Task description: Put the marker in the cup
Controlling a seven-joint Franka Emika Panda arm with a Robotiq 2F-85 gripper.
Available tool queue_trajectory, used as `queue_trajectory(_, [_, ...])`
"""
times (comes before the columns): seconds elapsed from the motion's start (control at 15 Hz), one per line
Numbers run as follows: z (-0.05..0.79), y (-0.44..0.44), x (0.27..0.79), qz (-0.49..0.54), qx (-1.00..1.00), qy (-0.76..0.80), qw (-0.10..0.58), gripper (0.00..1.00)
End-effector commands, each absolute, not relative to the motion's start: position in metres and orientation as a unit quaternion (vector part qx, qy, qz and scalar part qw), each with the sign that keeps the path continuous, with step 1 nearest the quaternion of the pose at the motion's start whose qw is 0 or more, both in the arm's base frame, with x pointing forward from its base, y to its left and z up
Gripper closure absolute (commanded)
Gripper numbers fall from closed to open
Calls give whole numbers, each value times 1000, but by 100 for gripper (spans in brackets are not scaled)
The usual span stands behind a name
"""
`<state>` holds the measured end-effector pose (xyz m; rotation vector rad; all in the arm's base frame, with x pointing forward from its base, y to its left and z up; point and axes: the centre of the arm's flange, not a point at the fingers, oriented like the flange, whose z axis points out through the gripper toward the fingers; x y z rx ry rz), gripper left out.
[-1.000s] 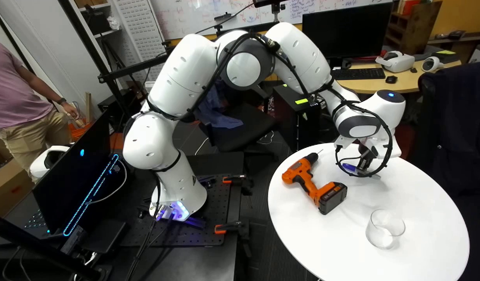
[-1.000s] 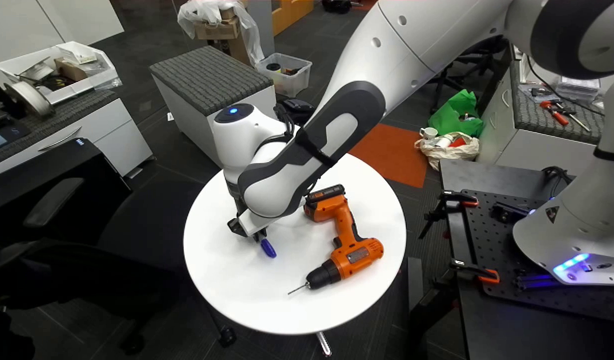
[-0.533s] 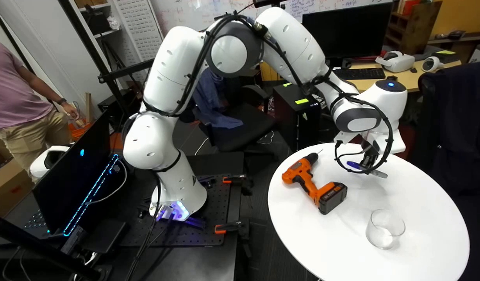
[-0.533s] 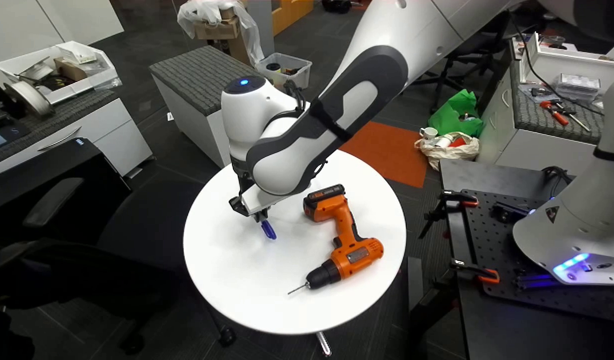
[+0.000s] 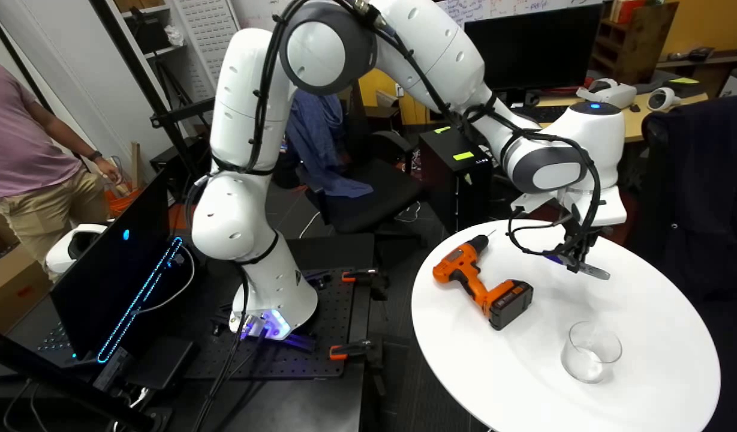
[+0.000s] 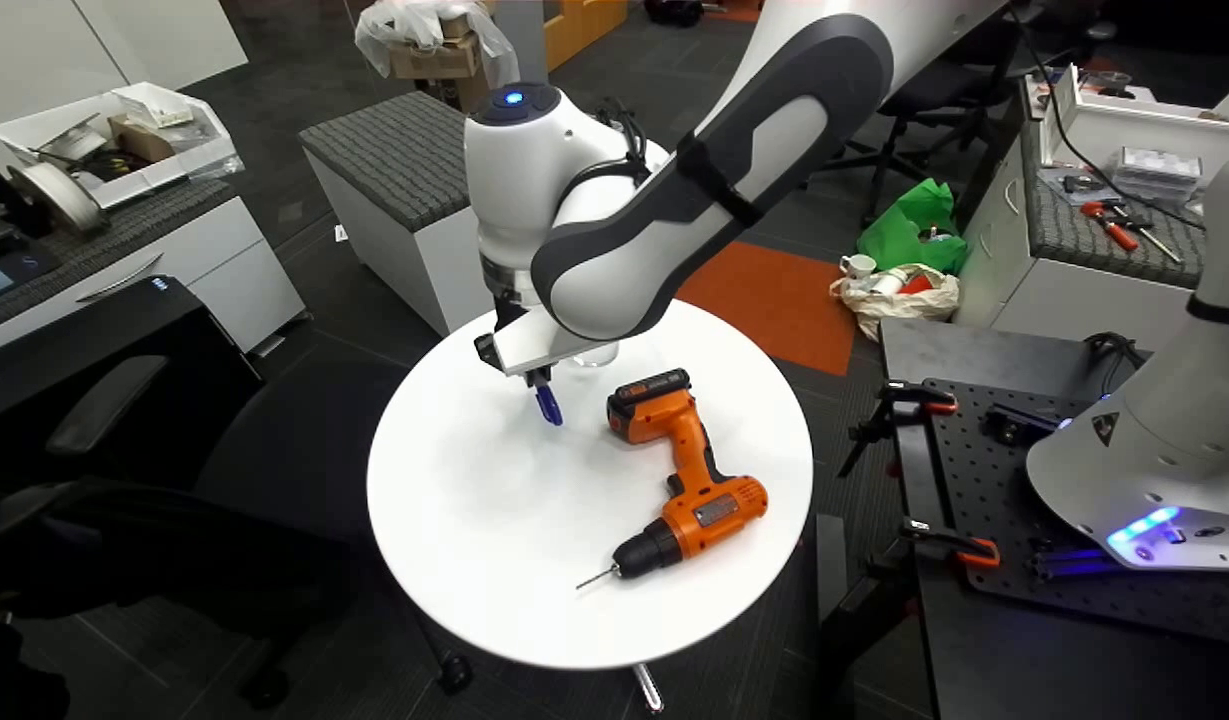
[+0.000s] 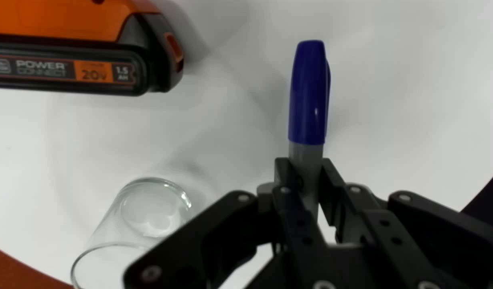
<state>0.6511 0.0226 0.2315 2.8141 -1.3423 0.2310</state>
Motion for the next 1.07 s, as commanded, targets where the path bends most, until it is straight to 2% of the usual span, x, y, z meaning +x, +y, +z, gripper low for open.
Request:
queue_trajectory(0.0, [247, 16, 638, 97, 879, -466, 36, 95])
queue_trajectory(1.0, [266, -18, 615, 168, 778, -593, 121, 95])
